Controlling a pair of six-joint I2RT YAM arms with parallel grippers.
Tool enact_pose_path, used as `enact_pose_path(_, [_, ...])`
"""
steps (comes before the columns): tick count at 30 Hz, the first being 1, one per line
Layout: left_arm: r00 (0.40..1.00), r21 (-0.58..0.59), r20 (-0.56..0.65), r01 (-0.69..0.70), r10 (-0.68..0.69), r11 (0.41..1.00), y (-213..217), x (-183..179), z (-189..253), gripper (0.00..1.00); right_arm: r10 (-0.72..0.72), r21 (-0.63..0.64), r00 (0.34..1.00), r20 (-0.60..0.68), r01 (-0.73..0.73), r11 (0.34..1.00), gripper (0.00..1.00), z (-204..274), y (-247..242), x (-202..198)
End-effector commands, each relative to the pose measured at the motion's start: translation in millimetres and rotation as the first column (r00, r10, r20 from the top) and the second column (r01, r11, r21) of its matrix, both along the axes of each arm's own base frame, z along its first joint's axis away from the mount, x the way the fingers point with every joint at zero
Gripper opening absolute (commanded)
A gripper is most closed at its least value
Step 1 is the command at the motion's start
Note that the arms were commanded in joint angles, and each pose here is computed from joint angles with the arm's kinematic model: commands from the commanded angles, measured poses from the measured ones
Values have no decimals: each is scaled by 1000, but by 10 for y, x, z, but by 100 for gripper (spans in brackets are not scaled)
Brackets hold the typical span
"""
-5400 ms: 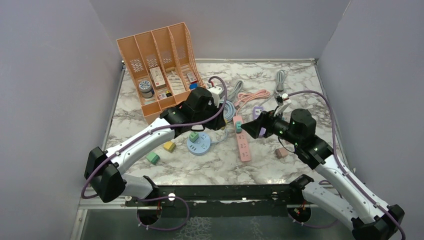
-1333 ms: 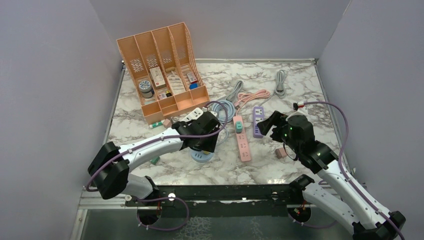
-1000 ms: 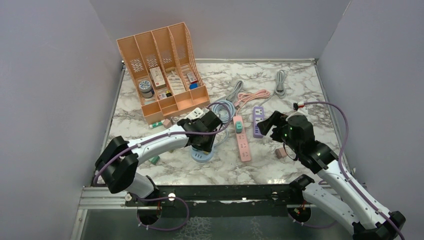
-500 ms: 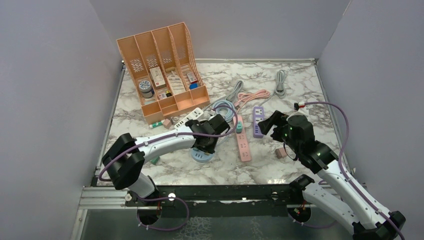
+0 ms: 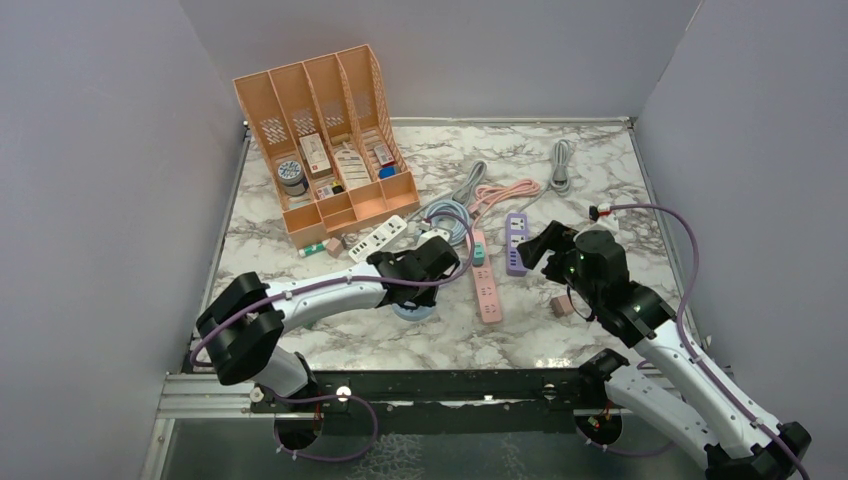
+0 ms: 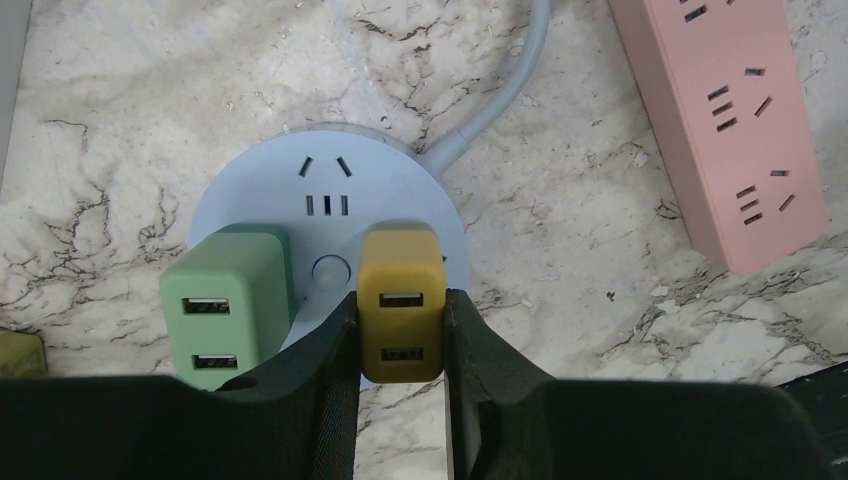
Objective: Insert the plug
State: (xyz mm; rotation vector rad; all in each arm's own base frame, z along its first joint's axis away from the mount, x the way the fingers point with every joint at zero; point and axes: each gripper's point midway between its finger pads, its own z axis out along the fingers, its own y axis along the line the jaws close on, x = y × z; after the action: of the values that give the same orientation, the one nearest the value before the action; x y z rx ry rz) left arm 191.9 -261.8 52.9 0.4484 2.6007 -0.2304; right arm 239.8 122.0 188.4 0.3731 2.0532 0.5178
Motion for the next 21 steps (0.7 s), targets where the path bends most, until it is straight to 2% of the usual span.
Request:
enact_pose_path(1, [974,205,-226,23,24,978,475,-476,-591,0,-25,-12,999,-20,25,1000,79,-14,-47,-22])
enact_pose_path(2, [978,194,-208,14,27,981,439,-428,-497,5,-22,-13,999,-24,22,1000,79,-8,-45,-27])
enact_pose_path(6, [990,141,-135,-24,44,990,310,-205,-112,35,-15,-34,999,-39,14,999,79,-18,-56,-43])
enact_pose_path(9, [995,79,-90,-30,37,996,202,-26,190,53,-23,-57,998,-59,19,998,79,-71,-85,-52])
enact_pose_path(14, [1000,-89,-5,24,-24,996,-87,253,809,66,-52,-126,991,-125,36,991,79,-203,-124,-11])
enact_pose_path(18, [987,-167,112,134,-116,977,-257,457,1230,69,-103,-203,977,-188,64,977,79,-327,-156,110])
enact_pose_path(21, [967,-227,203,197,-151,954,-323,613,1455,70,-199,-284,953,-228,130,950,80,-396,-316,240])
